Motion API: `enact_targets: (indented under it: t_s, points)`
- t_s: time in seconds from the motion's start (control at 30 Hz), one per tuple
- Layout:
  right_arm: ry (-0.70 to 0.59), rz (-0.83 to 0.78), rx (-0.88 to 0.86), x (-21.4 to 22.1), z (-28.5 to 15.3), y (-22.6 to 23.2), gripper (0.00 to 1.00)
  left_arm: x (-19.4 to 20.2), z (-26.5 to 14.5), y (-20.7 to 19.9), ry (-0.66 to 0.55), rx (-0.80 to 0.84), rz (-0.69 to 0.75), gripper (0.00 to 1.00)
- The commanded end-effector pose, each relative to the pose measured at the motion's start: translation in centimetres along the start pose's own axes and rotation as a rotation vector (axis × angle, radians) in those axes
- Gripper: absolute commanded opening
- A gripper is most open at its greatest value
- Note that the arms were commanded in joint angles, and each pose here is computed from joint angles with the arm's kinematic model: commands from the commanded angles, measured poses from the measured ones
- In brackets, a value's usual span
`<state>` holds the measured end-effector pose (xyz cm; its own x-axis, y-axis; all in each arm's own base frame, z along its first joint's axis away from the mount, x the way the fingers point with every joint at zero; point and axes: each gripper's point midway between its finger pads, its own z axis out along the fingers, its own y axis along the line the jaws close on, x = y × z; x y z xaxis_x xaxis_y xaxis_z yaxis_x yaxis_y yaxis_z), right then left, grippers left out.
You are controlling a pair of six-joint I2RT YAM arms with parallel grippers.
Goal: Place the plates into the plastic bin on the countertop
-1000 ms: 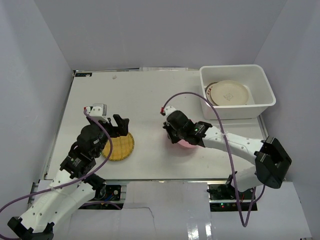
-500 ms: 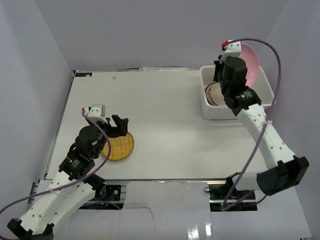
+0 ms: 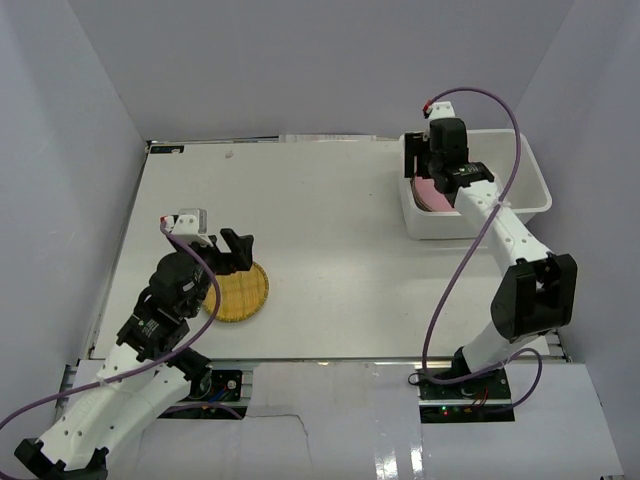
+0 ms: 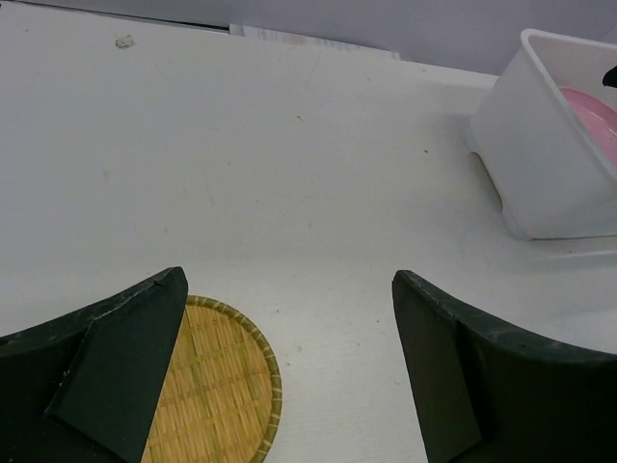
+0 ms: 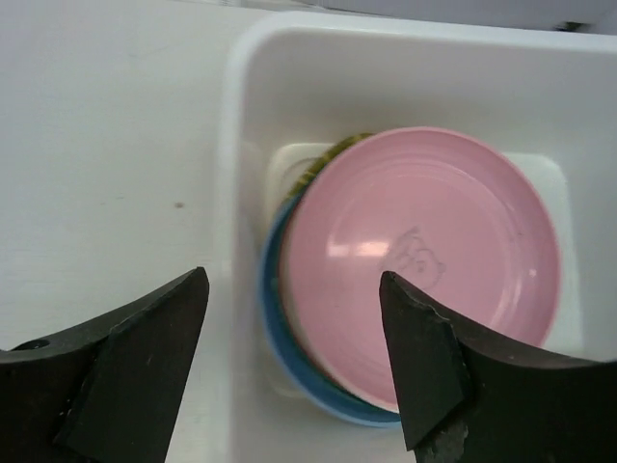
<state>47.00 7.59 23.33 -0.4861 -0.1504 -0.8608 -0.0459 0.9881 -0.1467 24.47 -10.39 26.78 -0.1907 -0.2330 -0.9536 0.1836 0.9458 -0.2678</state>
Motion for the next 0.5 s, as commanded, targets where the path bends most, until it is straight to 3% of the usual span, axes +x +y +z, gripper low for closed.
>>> enact_targets:
  t_s: [0.0, 0.17, 0.23, 0.3, 0.4, 0.43, 0.47]
  points:
    - [-0.102, 0.118, -0.260, -3.8, -4.8, 6.6, 0.78, -0.7, -0.2, 1.3, -0.033, -0.070, -0.023, 0.98]
    - [-0.071, 0.207, -0.770, 1.7, -11.0, 23.9, 0.75, -2.3, -1.3, 3.5, -0.117, -0.167, -0.064, 0.98]
    - [0.072, 0.253, -0.850, 6.7, -11.0, 29.0, 0.77, -2.5, -1.6, 3.9, -0.135, -0.187, -0.075, 0.98]
    - [0.112, 0.244, -0.982, 7.9, -13.3, 34.3, 0.80, -2.8, -1.9, 4.2, -0.150, -0.196, -0.082, 0.98]
    - [0.326, 0.313, -1.140, 14.1, -14.7, 41.9, 0.82, -2.5, -1.7, 4.3, -0.140, -0.205, -0.071, 0.98]
    - [0.295, 0.321, -1.158, 13.3, -14.8, 42.2, 0.82, -2.4, -1.7, 4.3, -0.137, -0.203, -0.070, 0.98]
    - [0.347, 0.325, -1.164, 15.4, -14.2, 43.3, 0.82, -2.4, -1.7, 4.2, -0.135, -0.197, -0.069, 0.98]
